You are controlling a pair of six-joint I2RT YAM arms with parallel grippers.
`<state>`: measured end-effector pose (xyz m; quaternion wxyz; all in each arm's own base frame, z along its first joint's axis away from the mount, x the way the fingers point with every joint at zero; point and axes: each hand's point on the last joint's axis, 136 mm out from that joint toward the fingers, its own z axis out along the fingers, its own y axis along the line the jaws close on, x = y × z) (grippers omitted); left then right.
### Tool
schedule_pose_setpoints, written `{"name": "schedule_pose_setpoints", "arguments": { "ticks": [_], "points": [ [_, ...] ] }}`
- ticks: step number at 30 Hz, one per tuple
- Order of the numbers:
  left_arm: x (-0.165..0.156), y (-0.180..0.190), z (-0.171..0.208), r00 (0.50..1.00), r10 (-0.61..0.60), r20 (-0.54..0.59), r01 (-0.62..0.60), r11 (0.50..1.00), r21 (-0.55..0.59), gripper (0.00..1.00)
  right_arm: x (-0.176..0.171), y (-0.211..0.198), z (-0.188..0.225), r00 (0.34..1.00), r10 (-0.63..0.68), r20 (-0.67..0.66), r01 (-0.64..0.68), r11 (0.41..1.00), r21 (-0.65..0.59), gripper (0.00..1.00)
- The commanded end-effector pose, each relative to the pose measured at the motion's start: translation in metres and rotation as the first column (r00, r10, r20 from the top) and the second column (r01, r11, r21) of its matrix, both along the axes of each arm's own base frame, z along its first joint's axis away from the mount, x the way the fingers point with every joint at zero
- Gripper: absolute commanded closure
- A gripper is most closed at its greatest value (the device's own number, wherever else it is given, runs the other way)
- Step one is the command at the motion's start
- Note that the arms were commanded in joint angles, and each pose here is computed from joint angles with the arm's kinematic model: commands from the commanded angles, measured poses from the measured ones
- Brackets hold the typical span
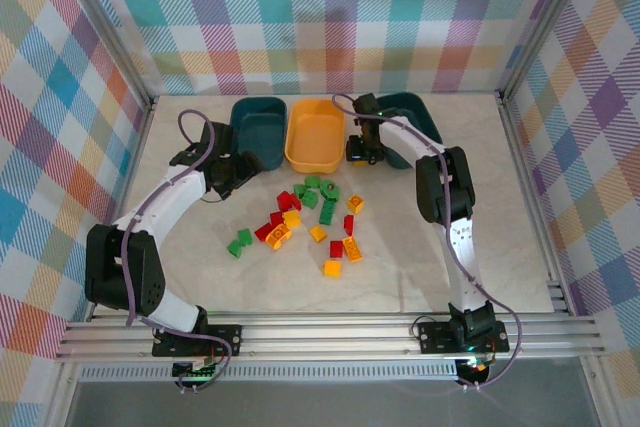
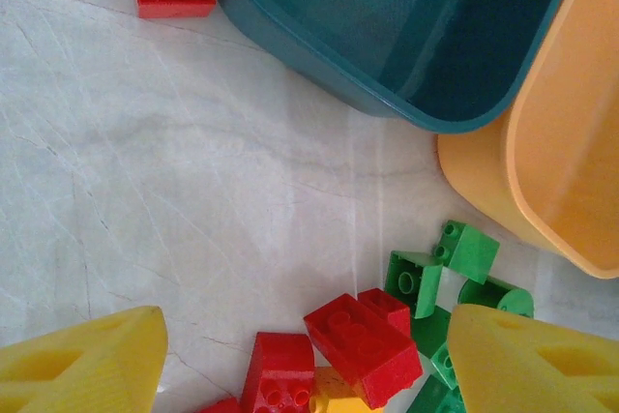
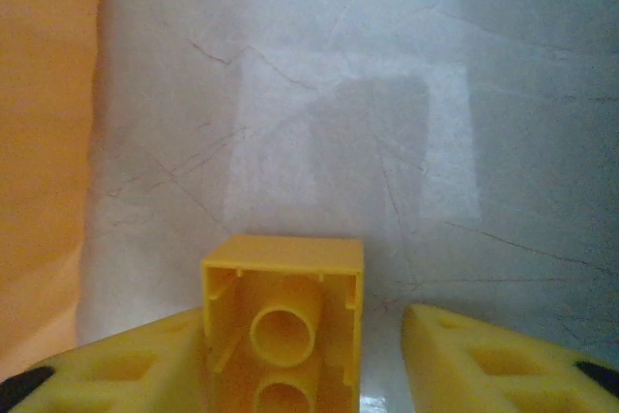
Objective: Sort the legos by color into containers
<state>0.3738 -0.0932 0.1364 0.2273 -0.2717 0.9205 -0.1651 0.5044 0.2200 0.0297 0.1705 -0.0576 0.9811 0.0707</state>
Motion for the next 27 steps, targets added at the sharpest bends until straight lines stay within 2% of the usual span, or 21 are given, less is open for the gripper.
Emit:
{"name": "schedule_pose_setpoints", "arguments": {
  "ticks": [1, 4, 6, 9, 12, 14, 16, 20, 24, 26, 27],
  "points": [
    [-0.002, 0.001, 0.009, 1.0, -0.012, 0.026, 0.012, 1.0, -0.001, 0.23, -0.001, 0.001, -0.003, 1.0, 0.024, -0.002, -0.024, 0.999, -0.037, 0.59],
    [0.001, 0.001, 0.012, 0.999, -0.008, 0.034, 0.008, 1.0, 0.005, 0.23, -0.001, 0.007, 0.011, 0.998, 0.036, 0.041, -0.036, 0.999, -0.017, 0.75],
    [0.004, 0.002, 0.015, 0.999, -0.005, 0.039, 0.005, 1.0, 0.009, 0.23, -0.002, 0.012, 0.029, 0.996, 0.04, 0.079, -0.041, 0.999, 0.01, 0.79],
    [0.012, 0.003, 0.021, 0.998, 0.0, 0.055, -0.001, 1.0, 0.02, 0.23, -0.006, 0.018, 0.068, 0.988, 0.033, 0.148, -0.046, 0.995, 0.085, 0.81],
    [0.028, 0.01, 0.032, 0.996, 0.018, 0.082, -0.021, 0.999, 0.038, 0.23, 0.0, 0.005, 0.106, 0.971, 0.005, 0.24, -0.024, 0.997, 0.074, 0.81],
    [0.04, 0.013, 0.033, 0.996, 0.026, 0.085, -0.03, 0.999, 0.039, 0.23, 0.009, -0.016, 0.116, 0.964, -0.033, 0.264, 0.017, 0.998, 0.062, 0.81],
    [0.055, 0.021, 0.038, 0.995, 0.045, 0.094, -0.049, 0.998, 0.046, 0.23, 0.018, -0.039, 0.112, 0.97, -0.077, 0.232, 0.061, 0.995, 0.074, 0.81],
    [0.086, 0.044, 0.037, 0.993, 0.076, 0.086, -0.083, 0.993, 0.084, 0.22, 0.031, -0.065, 0.09, 0.985, -0.083, 0.149, 0.076, 0.996, 0.052, 0.77],
    [0.116, 0.068, 0.018, 0.998, 0.06, 0.0, -0.06, 0.99, 0.124, 0.23, 0.041, -0.083, 0.084, 0.986, -0.111, 0.126, 0.103, 0.992, 0.066, 0.74],
    [0.128, 0.065, 0.015, 0.999, -0.003, -0.033, 0.005, 0.997, 0.082, 0.24, 0.043, -0.09, 0.084, 0.987, -0.115, 0.112, 0.106, 0.991, 0.078, 0.63],
    [0.133, 0.065, 0.013, 0.998, -0.039, -0.042, 0.043, 0.994, 0.104, 0.24, 0.044, -0.094, 0.087, 0.986, -0.118, 0.115, 0.11, 0.991, 0.071, 0.48]
  ]
}}
